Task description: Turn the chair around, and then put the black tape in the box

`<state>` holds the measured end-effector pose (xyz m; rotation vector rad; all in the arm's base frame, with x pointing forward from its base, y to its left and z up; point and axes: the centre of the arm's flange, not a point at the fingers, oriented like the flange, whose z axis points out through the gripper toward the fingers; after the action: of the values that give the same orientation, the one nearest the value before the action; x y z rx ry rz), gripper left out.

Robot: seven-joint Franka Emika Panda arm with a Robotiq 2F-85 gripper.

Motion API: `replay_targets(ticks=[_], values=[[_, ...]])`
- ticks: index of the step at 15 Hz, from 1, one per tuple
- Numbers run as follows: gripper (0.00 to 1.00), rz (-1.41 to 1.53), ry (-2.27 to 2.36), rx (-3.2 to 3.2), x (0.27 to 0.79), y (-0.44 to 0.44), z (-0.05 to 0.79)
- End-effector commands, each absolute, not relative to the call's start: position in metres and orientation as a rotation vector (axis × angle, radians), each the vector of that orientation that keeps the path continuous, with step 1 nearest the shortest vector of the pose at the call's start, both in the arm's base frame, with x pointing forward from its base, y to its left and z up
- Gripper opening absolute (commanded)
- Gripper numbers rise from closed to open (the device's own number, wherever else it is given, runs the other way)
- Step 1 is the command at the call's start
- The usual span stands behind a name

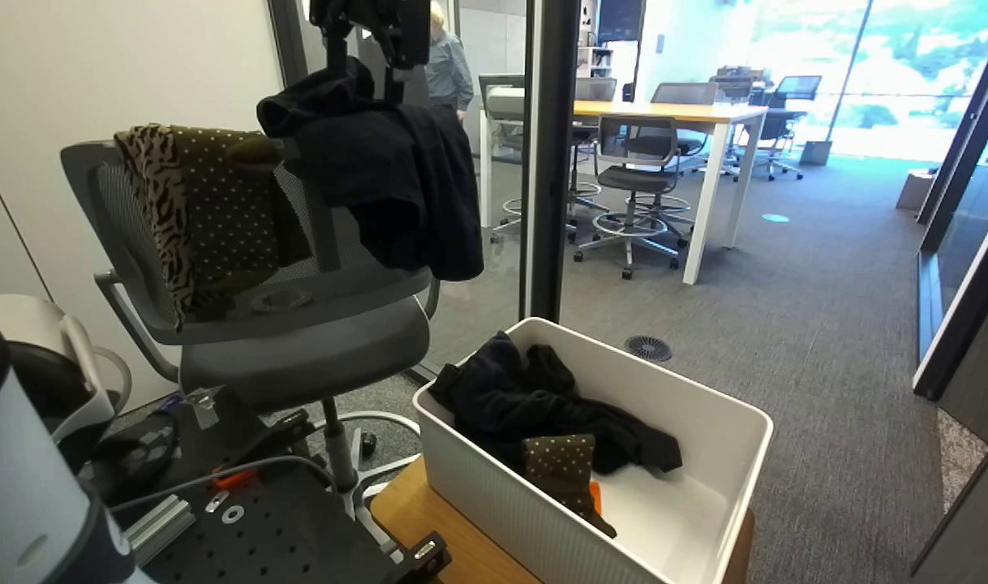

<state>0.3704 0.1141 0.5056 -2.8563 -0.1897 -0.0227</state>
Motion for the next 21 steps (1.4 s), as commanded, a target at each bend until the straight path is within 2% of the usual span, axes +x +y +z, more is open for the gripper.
replay_targets(ticks=[1,8,20,21], values=[[1.0,-0.027,-0.143,-2.726,0.368,0.156,0.523],[1.0,0.13,-0.221,-2.672,0.349,0.204,0.492],[1.0,0.263,-0.253,-2.769,0.356,0.222,0.424],[0.92,0.255,-0.262,-2.774,0.356,0.222,0.423]])
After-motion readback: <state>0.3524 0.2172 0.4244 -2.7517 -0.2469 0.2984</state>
